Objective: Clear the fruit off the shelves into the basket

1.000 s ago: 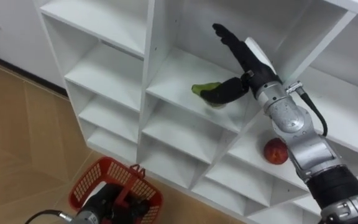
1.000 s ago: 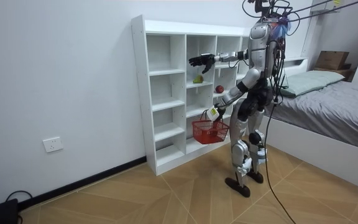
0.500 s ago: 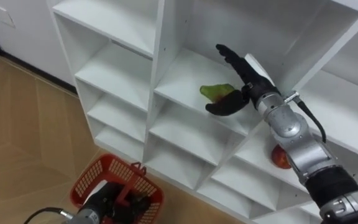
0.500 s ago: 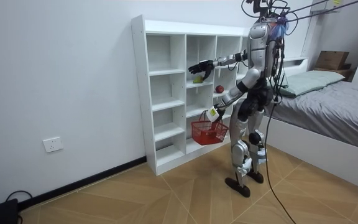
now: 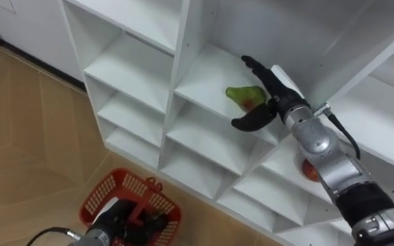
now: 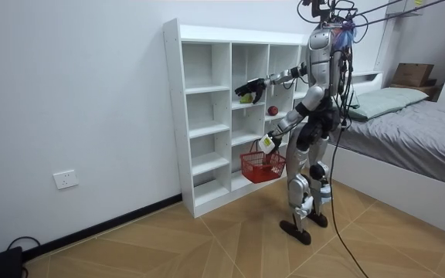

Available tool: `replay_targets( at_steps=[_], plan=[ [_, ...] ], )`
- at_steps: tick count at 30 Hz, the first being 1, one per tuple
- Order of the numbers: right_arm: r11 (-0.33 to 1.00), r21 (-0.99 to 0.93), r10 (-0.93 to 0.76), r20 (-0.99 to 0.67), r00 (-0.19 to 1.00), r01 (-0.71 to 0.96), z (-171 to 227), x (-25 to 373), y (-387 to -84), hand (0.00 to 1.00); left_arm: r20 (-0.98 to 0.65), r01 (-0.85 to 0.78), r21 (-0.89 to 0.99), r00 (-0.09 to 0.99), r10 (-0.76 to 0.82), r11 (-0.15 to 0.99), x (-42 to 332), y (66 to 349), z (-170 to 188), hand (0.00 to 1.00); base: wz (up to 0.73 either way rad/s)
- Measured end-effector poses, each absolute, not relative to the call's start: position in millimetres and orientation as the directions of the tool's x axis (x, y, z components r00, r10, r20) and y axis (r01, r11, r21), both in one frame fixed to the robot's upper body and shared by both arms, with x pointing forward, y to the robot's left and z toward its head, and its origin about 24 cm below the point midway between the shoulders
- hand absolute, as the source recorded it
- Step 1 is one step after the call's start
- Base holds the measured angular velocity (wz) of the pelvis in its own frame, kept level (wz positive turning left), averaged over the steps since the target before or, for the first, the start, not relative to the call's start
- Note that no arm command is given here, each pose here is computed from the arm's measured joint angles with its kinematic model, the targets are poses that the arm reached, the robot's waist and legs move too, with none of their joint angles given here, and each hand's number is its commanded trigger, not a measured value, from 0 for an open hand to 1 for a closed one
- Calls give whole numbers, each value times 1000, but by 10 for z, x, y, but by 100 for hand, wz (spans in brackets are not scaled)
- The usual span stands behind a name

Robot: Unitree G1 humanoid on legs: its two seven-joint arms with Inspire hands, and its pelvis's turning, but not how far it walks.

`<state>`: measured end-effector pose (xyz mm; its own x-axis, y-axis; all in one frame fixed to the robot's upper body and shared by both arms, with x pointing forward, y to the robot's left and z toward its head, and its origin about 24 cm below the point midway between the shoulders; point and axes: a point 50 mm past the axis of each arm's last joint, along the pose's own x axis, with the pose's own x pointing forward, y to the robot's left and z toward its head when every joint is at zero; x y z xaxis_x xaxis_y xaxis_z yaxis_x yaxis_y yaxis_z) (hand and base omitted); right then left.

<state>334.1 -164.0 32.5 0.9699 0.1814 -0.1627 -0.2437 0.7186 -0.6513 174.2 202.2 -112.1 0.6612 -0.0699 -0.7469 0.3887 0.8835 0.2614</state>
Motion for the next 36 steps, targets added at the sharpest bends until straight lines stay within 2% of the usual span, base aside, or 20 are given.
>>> replay_targets(
  at_steps=[15,36],
  plan=[
    [681,-697,161,-157,975,-224,323,3355,-1659,0,-733,408,246,672,-107,879,1854,1885,-1096,100,0],
    [629,-743,136,-184,973,-228,305,3400,-1698,0,-772,412,220,627,-100,884,1777,1881,-1190,100,0]
  ],
)
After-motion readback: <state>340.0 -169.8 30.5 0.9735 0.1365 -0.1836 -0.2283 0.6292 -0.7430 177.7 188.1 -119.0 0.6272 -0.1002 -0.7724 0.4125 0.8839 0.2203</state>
